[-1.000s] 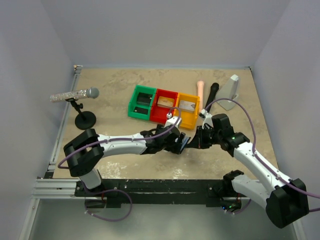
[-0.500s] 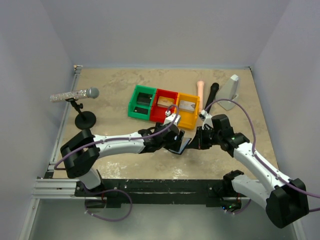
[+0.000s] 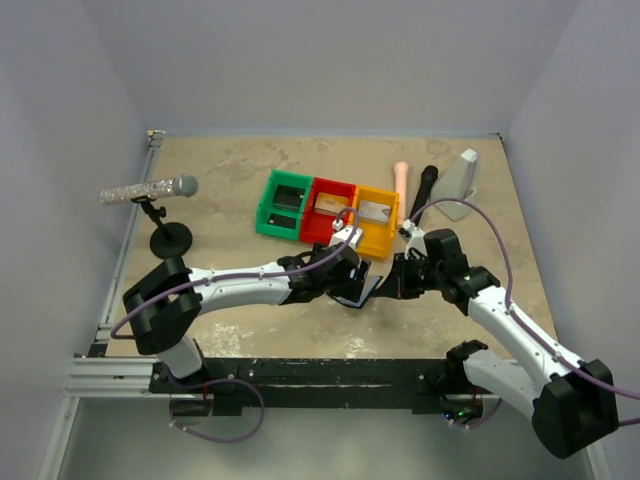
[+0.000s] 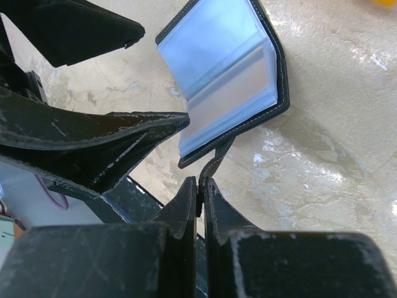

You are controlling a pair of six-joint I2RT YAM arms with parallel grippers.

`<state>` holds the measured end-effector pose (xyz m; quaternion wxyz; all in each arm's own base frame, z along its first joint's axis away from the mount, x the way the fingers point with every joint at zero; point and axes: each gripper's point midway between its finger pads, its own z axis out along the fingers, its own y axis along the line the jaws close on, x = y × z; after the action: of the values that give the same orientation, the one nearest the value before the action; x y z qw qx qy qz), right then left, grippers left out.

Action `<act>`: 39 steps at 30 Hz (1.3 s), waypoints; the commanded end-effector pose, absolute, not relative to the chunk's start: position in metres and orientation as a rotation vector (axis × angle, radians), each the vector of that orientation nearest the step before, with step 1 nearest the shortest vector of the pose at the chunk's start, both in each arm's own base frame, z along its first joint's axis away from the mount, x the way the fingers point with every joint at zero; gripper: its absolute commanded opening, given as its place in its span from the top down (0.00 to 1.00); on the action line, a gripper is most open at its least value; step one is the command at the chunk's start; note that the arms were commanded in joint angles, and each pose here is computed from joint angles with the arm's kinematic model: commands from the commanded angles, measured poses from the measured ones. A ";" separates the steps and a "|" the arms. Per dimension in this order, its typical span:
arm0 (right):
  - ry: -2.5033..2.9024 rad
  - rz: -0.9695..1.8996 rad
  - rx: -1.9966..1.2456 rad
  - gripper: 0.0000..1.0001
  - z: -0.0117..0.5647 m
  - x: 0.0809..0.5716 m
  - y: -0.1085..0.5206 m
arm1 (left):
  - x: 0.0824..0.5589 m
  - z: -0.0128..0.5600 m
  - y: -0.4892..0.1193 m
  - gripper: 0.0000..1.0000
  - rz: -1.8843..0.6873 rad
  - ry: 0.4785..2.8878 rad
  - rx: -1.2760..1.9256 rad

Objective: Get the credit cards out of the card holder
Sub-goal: Remove the credit card from the card holder.

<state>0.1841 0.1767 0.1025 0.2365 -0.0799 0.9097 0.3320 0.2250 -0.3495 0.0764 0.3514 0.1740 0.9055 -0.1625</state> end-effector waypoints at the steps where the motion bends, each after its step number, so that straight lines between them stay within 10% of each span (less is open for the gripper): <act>1: 2.443 0.934 -0.229 1.00 0.111 0.187 0.179 | 0.220 0.079 -0.362 0.05 -0.490 2.322 0.530; 39: 2.471 0.881 -0.107 1.00 0.100 0.191 0.166 | 0.230 0.075 -0.344 0.07 -0.384 2.318 0.476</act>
<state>0.1883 0.1636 0.0943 0.2429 -0.0360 0.9175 0.3128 0.2142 -0.3454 0.0468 0.3278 0.2150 0.9078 -0.1489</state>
